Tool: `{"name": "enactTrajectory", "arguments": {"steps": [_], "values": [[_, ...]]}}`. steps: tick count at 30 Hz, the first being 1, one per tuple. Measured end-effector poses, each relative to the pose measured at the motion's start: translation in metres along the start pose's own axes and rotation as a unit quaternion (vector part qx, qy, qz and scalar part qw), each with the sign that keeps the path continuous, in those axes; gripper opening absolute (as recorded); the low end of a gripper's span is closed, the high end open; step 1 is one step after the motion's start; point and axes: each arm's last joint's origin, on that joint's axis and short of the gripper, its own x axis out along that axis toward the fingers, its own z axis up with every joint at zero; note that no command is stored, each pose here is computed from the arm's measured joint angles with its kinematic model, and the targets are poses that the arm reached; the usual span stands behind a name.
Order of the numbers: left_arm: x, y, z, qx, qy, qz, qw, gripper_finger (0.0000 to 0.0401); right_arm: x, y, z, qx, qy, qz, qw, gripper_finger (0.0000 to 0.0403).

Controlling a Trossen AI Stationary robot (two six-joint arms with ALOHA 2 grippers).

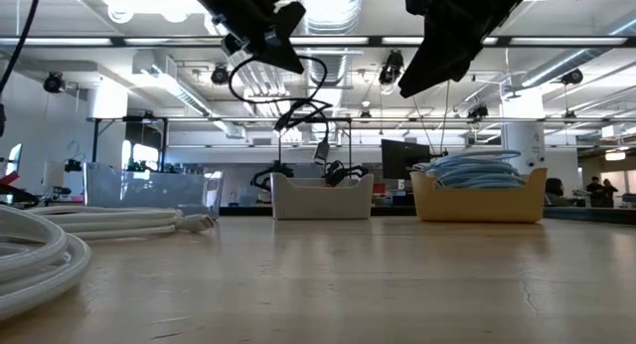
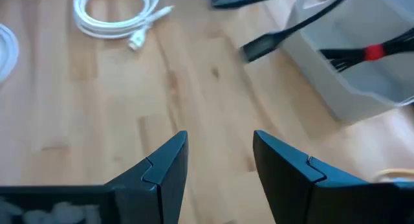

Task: Pick & Place USB Port
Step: Put the top black usb cable into the white bin

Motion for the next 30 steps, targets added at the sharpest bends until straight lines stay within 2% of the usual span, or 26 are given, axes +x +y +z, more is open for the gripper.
{"name": "enactTrajectory", "arguments": {"steps": [7, 17, 25, 30], "values": [[0.031, 0.027, 0.024, 0.071, -0.001, 0.058, 0.996, 0.0006, 0.000, 0.001, 0.000, 0.017, 0.002, 0.007, 1.000, 0.0171], [0.106, 0.056, 0.004, 0.110, 0.078, 0.117, 0.984, 0.0012, 0.002, 0.000, -0.003, 0.027, 0.007, 0.006, 1.000, 0.0171], [0.140, 0.044, -0.025, 0.165, 0.126, 0.065, 0.976, 0.0017, 0.006, 0.000, -0.011, 0.023, 0.019, 0.002, 1.000, 0.0171], [0.143, 0.041, -0.024, 0.179, 0.123, 0.056, 0.975, 0.0043, 0.009, -0.001, -0.017, 0.020, 0.029, -0.001, 0.999, 0.0171]]}}
